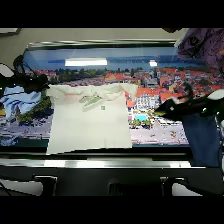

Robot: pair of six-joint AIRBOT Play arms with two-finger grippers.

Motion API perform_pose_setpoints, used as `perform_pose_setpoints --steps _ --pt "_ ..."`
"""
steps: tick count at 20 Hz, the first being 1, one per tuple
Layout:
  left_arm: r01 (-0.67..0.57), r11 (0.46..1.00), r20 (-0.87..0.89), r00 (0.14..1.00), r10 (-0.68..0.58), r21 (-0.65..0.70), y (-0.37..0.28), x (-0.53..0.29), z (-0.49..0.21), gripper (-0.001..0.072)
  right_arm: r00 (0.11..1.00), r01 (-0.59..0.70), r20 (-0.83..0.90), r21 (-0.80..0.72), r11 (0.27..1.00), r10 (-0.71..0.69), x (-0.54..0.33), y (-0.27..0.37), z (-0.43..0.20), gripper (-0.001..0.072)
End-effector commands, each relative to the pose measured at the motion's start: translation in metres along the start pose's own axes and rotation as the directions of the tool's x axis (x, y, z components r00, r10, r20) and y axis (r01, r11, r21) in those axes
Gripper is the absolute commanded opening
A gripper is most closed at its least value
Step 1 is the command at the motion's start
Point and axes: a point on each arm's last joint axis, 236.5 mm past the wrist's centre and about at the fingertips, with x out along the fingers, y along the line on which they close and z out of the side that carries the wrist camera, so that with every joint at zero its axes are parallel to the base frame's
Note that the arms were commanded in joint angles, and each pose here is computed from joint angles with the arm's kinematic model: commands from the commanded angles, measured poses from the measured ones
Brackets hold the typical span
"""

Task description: Fold the clothes and pants, and hang the long-sleeved shirts on hangers.

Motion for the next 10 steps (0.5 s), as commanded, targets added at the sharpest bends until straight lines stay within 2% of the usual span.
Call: perform_pose_setpoints --steps 1,10 --pt "0.002 1.000 -0.010 1.000 -0.002 0.000 -0.001 0.000 -0.002 0.0018 0.993 -0.050 -0.106 0.075 0.996 0.057 0.072 -0.016 -0.060 0.0549" --pt "0.001 1.000 -0.010 1.000 -0.001 0.001 -0.001 0.000 -0.002 0.0018 0.981 0.079 -0.176 -0.006 0.997 -0.079 0.142 -0.009 -0.101 0.0548"
